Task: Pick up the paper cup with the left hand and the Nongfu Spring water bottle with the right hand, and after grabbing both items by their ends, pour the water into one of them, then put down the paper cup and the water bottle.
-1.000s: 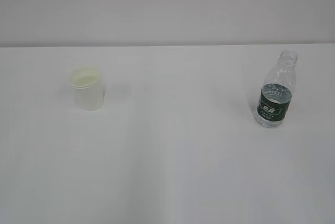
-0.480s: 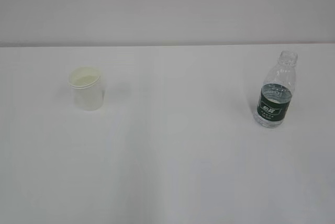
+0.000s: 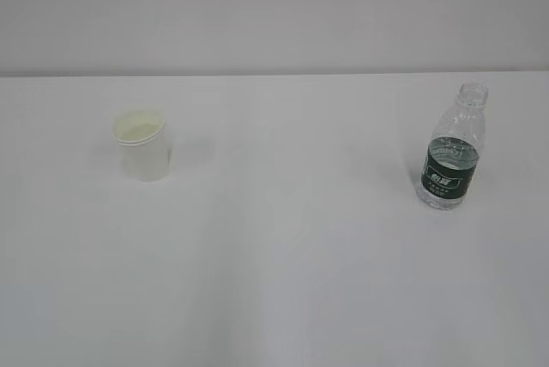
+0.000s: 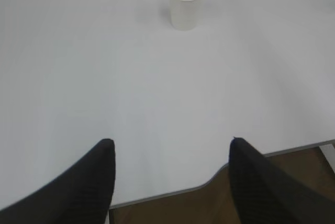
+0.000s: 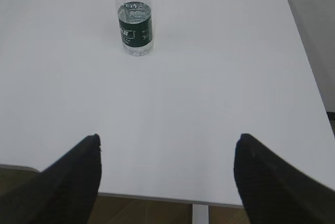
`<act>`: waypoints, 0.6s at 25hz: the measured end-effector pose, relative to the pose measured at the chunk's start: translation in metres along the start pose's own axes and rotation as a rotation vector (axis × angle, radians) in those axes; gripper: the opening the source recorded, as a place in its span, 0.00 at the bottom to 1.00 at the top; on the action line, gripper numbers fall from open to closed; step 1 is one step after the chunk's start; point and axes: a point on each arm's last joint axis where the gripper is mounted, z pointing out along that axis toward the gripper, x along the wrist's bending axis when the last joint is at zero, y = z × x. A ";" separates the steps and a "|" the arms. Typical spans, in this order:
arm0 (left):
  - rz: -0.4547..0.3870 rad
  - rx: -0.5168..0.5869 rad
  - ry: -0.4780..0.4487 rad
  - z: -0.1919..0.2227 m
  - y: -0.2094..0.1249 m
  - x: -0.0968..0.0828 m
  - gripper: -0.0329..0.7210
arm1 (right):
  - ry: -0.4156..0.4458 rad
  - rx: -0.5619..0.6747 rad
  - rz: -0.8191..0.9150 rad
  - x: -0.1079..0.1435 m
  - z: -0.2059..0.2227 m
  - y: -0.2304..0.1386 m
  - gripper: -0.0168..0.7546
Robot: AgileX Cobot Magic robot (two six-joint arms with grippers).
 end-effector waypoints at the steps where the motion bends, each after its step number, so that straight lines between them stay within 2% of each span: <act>1: 0.002 0.006 0.007 0.002 -0.001 0.001 0.69 | -0.001 0.000 0.000 0.000 0.000 0.000 0.78; 9: 0.005 0.039 0.021 0.011 -0.007 0.003 0.68 | -0.012 0.018 -0.007 0.000 0.005 -0.003 0.78; 15: 0.006 0.016 0.024 0.012 -0.005 0.003 0.68 | -0.013 0.033 -0.016 0.001 0.016 -0.008 0.78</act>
